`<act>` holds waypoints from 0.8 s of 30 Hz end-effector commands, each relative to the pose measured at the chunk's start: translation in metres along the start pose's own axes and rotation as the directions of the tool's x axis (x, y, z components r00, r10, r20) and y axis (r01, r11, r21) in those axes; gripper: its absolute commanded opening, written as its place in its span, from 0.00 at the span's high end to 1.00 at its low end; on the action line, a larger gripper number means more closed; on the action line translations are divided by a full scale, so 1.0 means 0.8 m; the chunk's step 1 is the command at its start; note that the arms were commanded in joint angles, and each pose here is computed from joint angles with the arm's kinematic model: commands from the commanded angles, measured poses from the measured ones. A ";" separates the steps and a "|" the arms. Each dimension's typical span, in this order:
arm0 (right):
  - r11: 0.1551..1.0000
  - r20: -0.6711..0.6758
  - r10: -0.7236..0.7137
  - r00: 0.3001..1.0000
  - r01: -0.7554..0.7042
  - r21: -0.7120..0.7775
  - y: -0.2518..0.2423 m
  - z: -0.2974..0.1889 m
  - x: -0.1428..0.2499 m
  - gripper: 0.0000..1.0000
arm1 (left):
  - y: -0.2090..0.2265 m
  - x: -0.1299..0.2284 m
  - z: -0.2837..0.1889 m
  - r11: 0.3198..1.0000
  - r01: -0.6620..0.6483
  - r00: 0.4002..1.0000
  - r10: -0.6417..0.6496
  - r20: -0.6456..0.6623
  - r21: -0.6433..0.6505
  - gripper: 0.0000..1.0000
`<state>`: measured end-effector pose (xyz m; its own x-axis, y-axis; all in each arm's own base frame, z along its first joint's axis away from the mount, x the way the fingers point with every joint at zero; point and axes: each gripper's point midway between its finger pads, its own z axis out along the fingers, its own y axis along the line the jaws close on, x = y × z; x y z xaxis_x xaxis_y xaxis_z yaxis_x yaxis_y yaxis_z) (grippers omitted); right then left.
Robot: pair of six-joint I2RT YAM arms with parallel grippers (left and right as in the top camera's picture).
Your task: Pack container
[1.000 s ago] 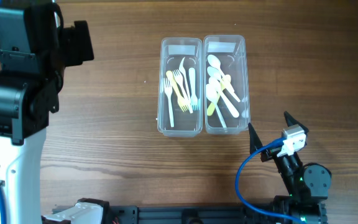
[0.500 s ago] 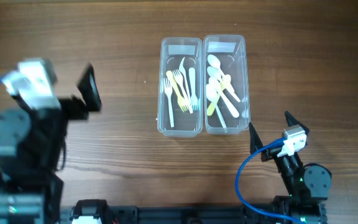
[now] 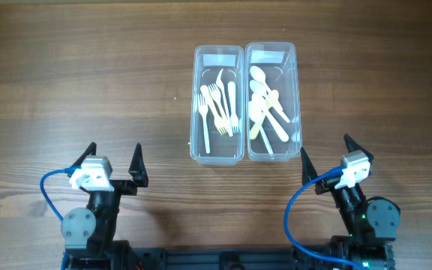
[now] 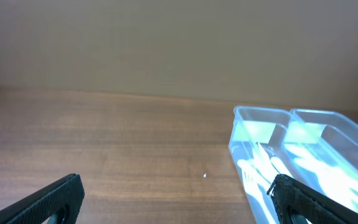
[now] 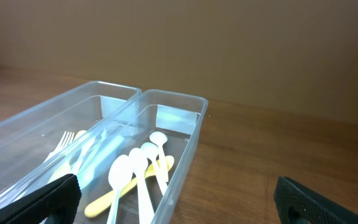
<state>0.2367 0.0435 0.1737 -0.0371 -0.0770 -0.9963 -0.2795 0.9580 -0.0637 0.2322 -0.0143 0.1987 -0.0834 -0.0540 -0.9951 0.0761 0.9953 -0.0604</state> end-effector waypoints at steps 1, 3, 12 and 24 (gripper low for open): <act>1.000 0.012 0.000 1.000 0.000 0.004 -0.001 -0.001 -0.003 0.00 | -0.001 0.016 0.003 1.000 0.008 1.000 -0.007 -0.019 0.011 0.00; 1.000 0.012 0.000 1.000 -0.001 0.004 -0.001 -0.001 -0.003 0.00 | 0.000 0.030 0.006 1.000 0.009 0.999 -0.009 -0.042 0.007 0.00; 1.000 0.012 0.000 1.000 -0.001 0.004 -0.001 -0.001 -0.003 0.00 | 0.007 0.059 0.012 1.000 0.011 0.996 -0.013 -0.088 -0.019 0.00; 1.000 0.012 0.000 1.000 -0.001 0.004 -0.001 -0.001 -0.003 0.00 | 0.007 0.060 0.012 1.000 0.011 0.996 -0.013 -0.089 -0.019 0.00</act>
<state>0.2367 0.0435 0.1737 -0.0371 -0.0770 -0.9963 -0.2795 0.9580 -0.0637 0.2378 -0.0142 0.1514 -0.1784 -0.0529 -0.9825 0.0693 0.9954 -0.0662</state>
